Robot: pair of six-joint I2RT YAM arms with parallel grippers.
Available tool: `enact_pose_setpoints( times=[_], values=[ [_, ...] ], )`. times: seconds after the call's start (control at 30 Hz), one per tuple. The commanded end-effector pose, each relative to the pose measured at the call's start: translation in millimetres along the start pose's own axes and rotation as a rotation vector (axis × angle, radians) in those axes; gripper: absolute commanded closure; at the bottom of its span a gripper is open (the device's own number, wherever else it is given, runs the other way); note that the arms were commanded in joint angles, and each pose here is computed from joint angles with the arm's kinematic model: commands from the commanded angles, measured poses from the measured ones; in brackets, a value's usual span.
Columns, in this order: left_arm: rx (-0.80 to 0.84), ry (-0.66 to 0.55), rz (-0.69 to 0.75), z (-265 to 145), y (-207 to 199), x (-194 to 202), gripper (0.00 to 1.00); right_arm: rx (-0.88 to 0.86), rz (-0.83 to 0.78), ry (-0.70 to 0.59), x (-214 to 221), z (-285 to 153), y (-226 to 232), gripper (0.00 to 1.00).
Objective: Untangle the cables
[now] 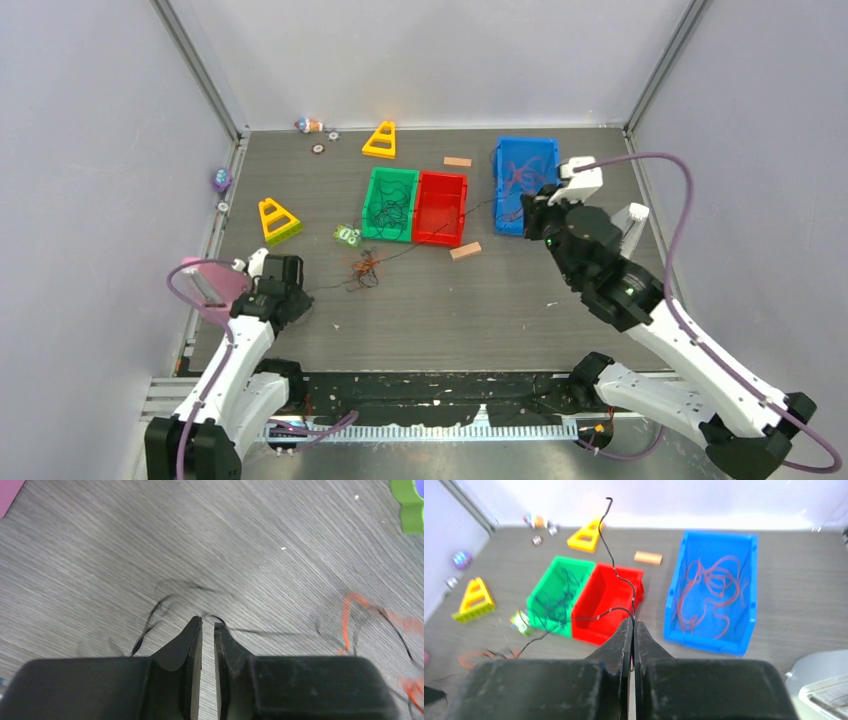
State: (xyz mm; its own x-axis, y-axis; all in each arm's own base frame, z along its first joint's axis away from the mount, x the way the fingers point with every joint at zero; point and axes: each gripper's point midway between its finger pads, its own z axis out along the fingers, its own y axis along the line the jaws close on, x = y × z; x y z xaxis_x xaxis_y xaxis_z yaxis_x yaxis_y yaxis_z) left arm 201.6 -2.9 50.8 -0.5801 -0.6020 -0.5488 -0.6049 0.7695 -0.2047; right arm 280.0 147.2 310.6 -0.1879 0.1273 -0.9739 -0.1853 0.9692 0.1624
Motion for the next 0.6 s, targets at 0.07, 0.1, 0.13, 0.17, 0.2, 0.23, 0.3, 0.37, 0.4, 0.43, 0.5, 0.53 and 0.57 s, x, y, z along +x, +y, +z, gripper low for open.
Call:
enact_pose_setpoints(
  times=[0.07,0.1,0.13,0.17,0.2,0.23,0.3,0.37,0.4,0.43,0.5,0.53,0.57],
  values=[
    [-0.109,-0.028,-0.145,7,29,0,0.94,0.168,0.005,-0.193,-95,-38,-39,0.95],
    [-0.119,-0.033,-0.169,8,33,0,0.97,0.229,0.011,-0.227,-110,-47,-53,0.95],
    [-0.128,-0.041,-0.194,8,38,-1,0.98,0.285,0.014,-0.242,-116,-53,-64,0.95],
    [-0.137,-0.059,-0.222,8,42,-5,0.99,0.322,0.02,-0.269,-127,-61,-74,0.95],
    [-0.15,-0.069,-0.241,7,47,-7,1.0,0.347,0.023,-0.282,-131,-66,-81,0.95],
    [-0.149,-0.088,-0.258,6,49,-11,1.0,0.384,0.024,-0.304,-140,-75,-90,0.95],
    [-0.124,-0.114,-0.26,3,45,-19,1.0,0.376,0.012,-0.321,-148,-81,-92,0.95],
    [-0.052,-0.122,-0.228,-1,32,-26,1.0,0.298,-0.007,-0.319,-149,-79,-80,0.95],
    [0.046,-0.117,-0.169,-2,14,-30,0.96,0.231,-0.021,-0.311,-148,-76,-69,0.95],
    [0.165,-0.105,-0.099,-6,-7,-32,0.89,0.199,-0.028,-0.306,-148,-74,-63,0.95],
    [0.434,-0.057,0.022,-22,-52,-26,0.68,0.126,-0.047,-0.277,-146,-70,-49,0.95],
    [0.531,-0.05,0.064,-31,-68,-22,0.49,0.089,-0.062,-0.248,-141,-65,-41,0.95],
    [0.611,-0.057,0.111,-40,-83,-19,0.27,0.07,-0.065,-0.24,-141,-64,-37,0.95]
  ],
)
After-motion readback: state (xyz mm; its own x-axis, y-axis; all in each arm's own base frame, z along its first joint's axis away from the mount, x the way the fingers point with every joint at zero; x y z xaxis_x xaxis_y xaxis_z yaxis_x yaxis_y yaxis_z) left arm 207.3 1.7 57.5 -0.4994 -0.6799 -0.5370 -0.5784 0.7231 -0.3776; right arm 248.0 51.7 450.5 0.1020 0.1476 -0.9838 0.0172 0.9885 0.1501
